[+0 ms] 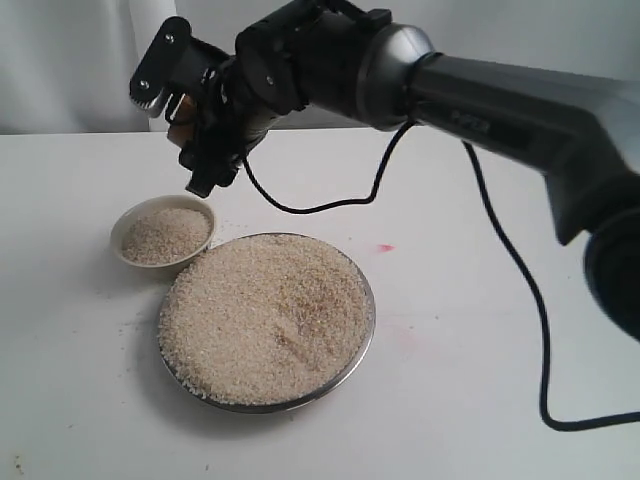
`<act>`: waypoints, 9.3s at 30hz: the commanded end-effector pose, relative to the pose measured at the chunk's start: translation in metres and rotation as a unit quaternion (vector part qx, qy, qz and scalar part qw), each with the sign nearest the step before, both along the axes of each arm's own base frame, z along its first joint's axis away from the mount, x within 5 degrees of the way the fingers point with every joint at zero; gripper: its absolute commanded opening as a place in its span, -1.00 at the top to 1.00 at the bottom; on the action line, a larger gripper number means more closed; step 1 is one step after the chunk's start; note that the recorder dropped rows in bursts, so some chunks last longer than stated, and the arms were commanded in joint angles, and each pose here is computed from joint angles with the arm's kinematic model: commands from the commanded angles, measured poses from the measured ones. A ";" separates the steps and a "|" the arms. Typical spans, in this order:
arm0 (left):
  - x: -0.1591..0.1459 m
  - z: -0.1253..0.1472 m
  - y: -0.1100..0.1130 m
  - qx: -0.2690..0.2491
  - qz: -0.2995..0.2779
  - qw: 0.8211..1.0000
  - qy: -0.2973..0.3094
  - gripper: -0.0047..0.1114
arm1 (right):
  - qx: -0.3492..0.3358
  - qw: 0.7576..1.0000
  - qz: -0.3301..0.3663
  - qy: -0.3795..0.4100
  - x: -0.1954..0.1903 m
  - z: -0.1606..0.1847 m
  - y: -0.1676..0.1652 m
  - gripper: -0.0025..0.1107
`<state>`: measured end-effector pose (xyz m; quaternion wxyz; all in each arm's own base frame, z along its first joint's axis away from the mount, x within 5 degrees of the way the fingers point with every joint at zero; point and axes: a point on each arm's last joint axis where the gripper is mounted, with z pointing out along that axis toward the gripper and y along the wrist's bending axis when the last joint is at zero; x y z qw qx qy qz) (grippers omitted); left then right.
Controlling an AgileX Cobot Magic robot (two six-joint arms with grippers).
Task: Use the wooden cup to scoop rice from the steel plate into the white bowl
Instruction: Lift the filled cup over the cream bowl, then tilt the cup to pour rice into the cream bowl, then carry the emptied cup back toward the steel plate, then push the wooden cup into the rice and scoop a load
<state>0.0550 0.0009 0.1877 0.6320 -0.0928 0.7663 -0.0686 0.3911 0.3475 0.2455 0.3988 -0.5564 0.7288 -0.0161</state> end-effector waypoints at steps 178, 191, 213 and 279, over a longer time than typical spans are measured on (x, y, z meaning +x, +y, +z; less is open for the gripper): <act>0.000 0.001 0.000 -0.003 -0.003 1.000 -0.007 0.92 | -0.507 0.801 0.315 -0.044 -0.068 -0.120 0.023 0.96; 0.000 0.001 0.000 -0.003 -0.003 1.000 -0.007 0.92 | -0.492 0.810 0.319 0.007 -0.074 -0.148 0.024 0.96; 0.000 0.001 0.000 -0.003 -0.003 1.000 -0.007 0.92 | -0.391 0.868 0.298 0.073 -0.079 -0.136 0.025 0.96; 0.000 0.001 0.000 -0.003 -0.003 1.000 -0.007 0.92 | -0.121 0.956 0.174 0.203 -0.047 -0.139 -0.007 0.96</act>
